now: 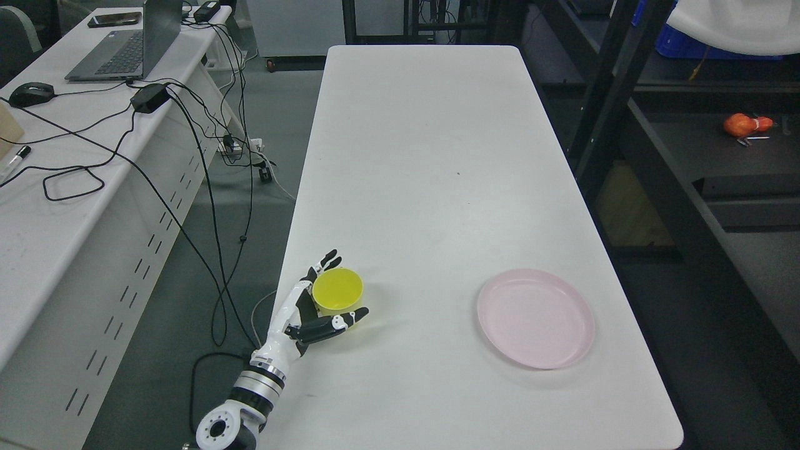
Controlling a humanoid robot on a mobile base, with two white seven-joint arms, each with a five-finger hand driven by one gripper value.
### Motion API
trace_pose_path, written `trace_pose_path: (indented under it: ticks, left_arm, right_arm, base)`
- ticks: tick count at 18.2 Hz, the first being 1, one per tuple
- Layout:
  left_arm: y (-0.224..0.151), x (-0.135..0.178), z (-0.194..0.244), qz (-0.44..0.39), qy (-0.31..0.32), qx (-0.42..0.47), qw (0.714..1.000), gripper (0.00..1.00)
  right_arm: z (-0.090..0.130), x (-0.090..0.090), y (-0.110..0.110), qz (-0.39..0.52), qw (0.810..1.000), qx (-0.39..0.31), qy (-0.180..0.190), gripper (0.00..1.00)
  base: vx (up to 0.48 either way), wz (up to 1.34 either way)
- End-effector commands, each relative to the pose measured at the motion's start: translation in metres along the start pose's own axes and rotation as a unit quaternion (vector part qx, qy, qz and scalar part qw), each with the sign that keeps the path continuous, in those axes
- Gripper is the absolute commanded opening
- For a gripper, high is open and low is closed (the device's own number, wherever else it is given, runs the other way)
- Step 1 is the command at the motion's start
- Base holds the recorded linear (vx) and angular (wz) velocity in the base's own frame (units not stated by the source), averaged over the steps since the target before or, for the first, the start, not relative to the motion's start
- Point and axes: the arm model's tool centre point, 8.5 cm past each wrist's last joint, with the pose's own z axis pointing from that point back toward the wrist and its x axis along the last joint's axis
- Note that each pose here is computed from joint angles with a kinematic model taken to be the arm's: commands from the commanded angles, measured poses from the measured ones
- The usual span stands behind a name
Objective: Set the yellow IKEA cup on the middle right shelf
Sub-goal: 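Close the left hand around the yellow cup and lift it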
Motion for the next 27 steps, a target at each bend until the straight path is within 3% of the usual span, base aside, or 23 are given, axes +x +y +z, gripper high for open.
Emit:
trace_pose_path:
  ticks: [1,7,10,17,20,27]
  left_arm:
    - [0.006,-0.026,0.005,-0.004,0.041,0.002,0.999,0.82]
    - [0.018,-0.018,0.008,0.063,0.006,0.024,0.998,0.3]
    - [0.023,-0.004,0.013,0.074,-0.061,0.037,0.995,0.02]
    - [0.01,0.105,0.019,0.04,-0.226,0.007,0.973,0.0]
    - [0.005,0.121,0.022,0.034,-0.248,-0.002,0.968,0.0]
    - [0.002,0.125,0.022,0.033,-0.254,-0.006,0.967,0.0]
  right_arm:
    - [-0.001,-0.009,-0.01,-0.002,1.0,-0.006,0.008,0.99]
    - [-0.001,-0.009,-0.01,-0.002,1.0,-0.006,0.008,0.99]
    - [-0.001,-0.009,-0.01,-0.002,1.0,-0.006,0.008,0.99]
    - [-0.001,-0.009,-0.01,-0.002,1.0,-0.006,0.008,0.99]
    - [-0.001,-0.009,-0.01,-0.002,1.0,-0.006,0.008,0.99]
    - [-0.001,-0.009,-0.01,-0.002,1.0,-0.006,0.008,0.99]
  base:
    - [0.0,0.0]
    - [0.0,0.0]
    - [0.0,0.0]
    - [-0.002,0.01]
    - [-0.031,0.02]
    - [-0.112,-0.03]
